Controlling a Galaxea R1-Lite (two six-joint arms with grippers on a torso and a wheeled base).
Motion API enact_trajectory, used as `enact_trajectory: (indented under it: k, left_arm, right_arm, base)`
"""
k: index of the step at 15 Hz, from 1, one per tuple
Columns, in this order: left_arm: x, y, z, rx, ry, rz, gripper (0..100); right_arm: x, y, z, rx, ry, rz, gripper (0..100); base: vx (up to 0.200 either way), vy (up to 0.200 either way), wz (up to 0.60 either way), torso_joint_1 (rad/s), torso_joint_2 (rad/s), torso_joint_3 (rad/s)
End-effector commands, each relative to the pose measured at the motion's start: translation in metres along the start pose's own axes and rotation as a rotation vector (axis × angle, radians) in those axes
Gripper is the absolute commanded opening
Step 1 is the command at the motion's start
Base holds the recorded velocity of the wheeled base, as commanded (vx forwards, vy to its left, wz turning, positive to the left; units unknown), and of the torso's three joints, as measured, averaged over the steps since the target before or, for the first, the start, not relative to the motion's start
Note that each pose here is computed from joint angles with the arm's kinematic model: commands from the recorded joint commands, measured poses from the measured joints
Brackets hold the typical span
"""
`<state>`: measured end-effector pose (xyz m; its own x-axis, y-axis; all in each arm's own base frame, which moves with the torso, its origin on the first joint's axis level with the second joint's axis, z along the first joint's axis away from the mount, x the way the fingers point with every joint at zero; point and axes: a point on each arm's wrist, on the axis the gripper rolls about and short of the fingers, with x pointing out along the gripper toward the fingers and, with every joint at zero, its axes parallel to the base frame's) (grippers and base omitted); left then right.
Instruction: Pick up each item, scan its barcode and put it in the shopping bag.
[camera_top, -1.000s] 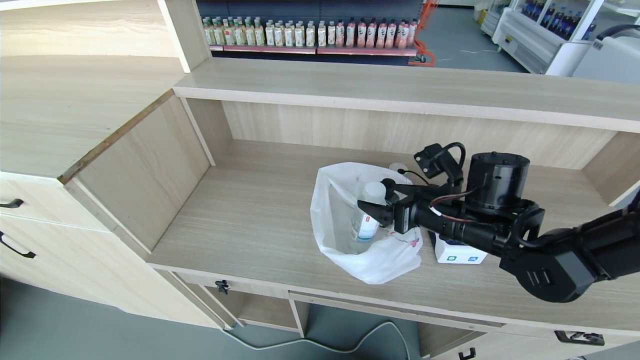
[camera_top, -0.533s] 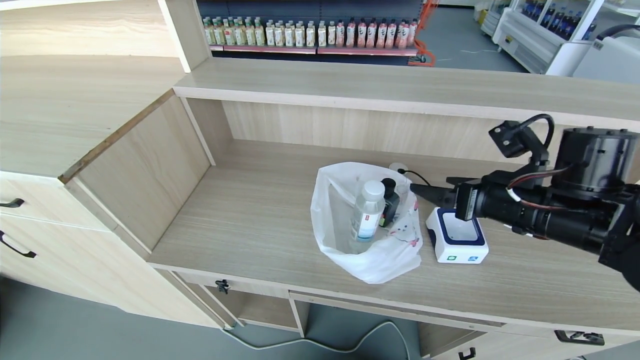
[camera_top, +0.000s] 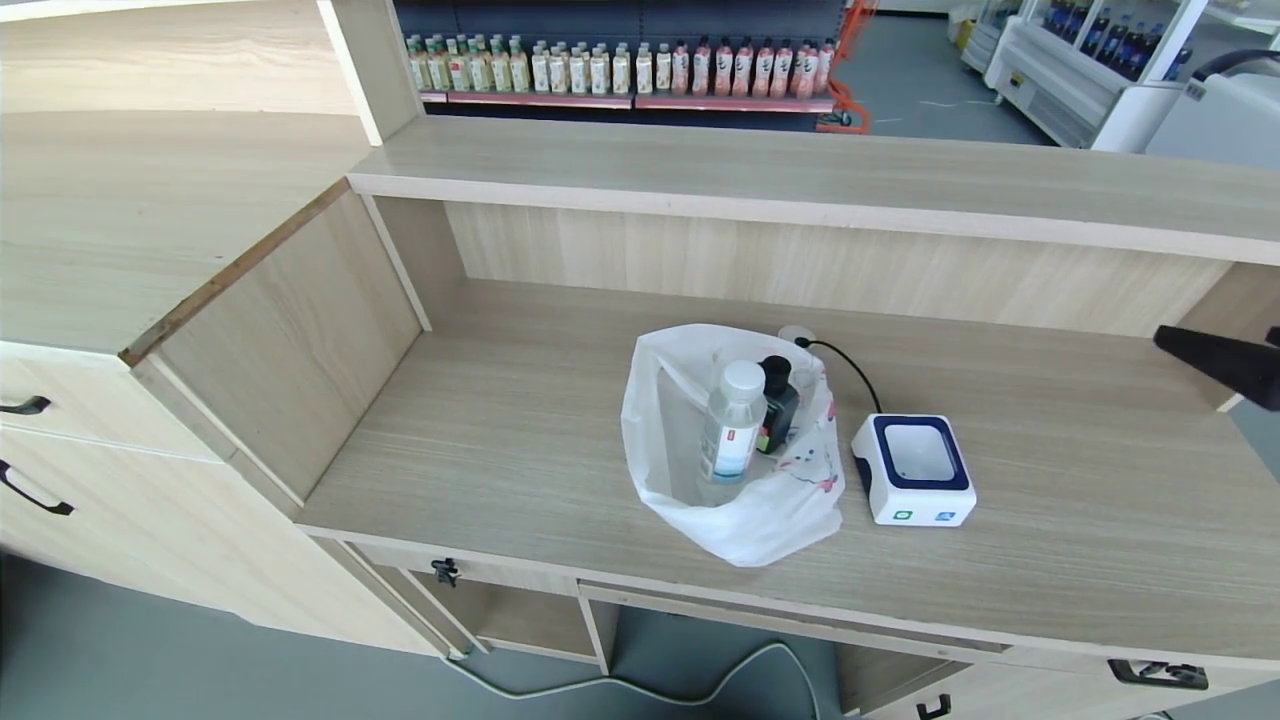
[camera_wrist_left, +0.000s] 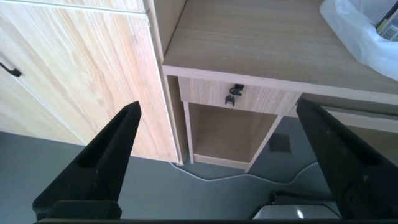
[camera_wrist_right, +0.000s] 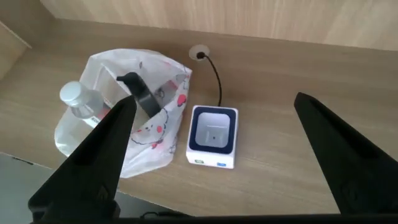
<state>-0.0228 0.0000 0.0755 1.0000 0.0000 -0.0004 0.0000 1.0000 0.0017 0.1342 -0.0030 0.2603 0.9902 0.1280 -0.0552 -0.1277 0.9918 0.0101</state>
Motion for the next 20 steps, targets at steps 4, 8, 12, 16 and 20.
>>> enact_trajectory:
  k: [4, 8, 12, 16, 20]
  left_arm:
    - [0.000, 0.000, 0.000, 0.000, 0.000, 0.000, 100]
    - [0.000, 0.000, 0.000, 0.000, 0.000, 0.000, 100]
    - [0.000, 0.000, 0.000, 0.000, 0.000, 0.000, 100]
    - [0.000, 0.000, 0.000, 0.000, 0.000, 0.000, 100]
    - [0.000, 0.000, 0.000, 0.000, 0.000, 0.000, 100]
  right_arm:
    - [-0.120, 0.017, -0.105, -0.080, -0.049, -0.305, 100]
    - [-0.136, 0.019, -0.166, -0.081, -0.065, -0.329, 100]
    - [-0.142, 0.019, -0.185, -0.022, -0.071, -0.242, 100]
    - [-0.145, 0.021, -0.192, -0.052, -0.068, -0.142, 100]
    - [-0.145, 0.021, -0.192, -0.024, -0.068, -0.143, 100]
  base:
    - [0.000, 0.000, 0.00, 0.000, 0.00, 0.000]
    - [0.000, 0.000, 0.00, 0.000, 0.00, 0.000]
    - [0.000, 0.000, 0.00, 0.000, 0.00, 0.000]
    - [0.000, 0.000, 0.00, 0.000, 0.00, 0.000]
    - [0.000, 0.000, 0.00, 0.000, 0.00, 0.000]
